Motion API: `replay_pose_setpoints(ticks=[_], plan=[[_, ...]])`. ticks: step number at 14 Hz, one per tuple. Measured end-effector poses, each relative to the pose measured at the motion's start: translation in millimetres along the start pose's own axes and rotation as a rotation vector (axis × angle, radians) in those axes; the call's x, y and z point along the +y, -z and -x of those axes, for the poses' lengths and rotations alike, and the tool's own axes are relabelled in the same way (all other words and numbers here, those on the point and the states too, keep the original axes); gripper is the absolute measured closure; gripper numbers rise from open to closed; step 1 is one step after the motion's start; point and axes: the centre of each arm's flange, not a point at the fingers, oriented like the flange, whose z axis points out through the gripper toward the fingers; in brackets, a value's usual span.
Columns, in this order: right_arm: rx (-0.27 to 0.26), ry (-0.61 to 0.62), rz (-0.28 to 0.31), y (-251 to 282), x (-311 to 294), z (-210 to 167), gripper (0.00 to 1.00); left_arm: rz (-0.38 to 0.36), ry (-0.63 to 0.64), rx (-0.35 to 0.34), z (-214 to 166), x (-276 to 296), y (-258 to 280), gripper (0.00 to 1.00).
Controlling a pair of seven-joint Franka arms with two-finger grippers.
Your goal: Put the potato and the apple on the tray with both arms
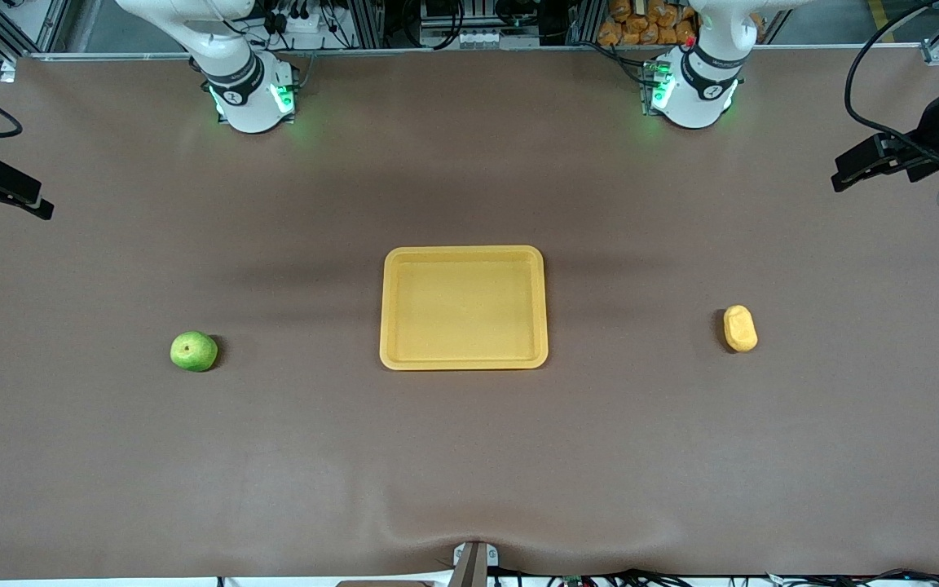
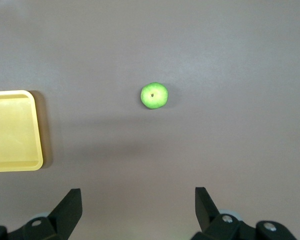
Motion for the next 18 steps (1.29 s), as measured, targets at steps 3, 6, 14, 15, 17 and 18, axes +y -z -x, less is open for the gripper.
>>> replay_pose_setpoints(ticks=[3, 6, 14, 15, 17, 18], plan=[[-0.001, 0.0, 0.0, -1, 0, 0, 0.0, 0.0, 0.015, -0.022, -7, -10, -11, 0.0], [-0.032, 0.005, -0.001, -18, -2, -10, 0.0, 0.001, 0.026, -0.041, -17, -18, -30, 0.0], [-0.089, 0.096, 0.004, -91, -53, -55, 0.0, 0.015, 0.016, 0.026, -46, -9, -129, 0.0], [-0.101, 0.109, 0.005, -98, -61, -58, 0.0, 0.012, 0.01, 0.049, -50, -7, -148, 0.0], [-0.12, 0.13, 0.007, -110, -74, -61, 0.0, -0.006, -0.014, 0.099, -56, -2, -194, 0.0], [-0.126, 0.138, 0.009, -114, -78, -62, 0.0, -0.004, -0.024, 0.116, -58, 1, -216, 0.0]])
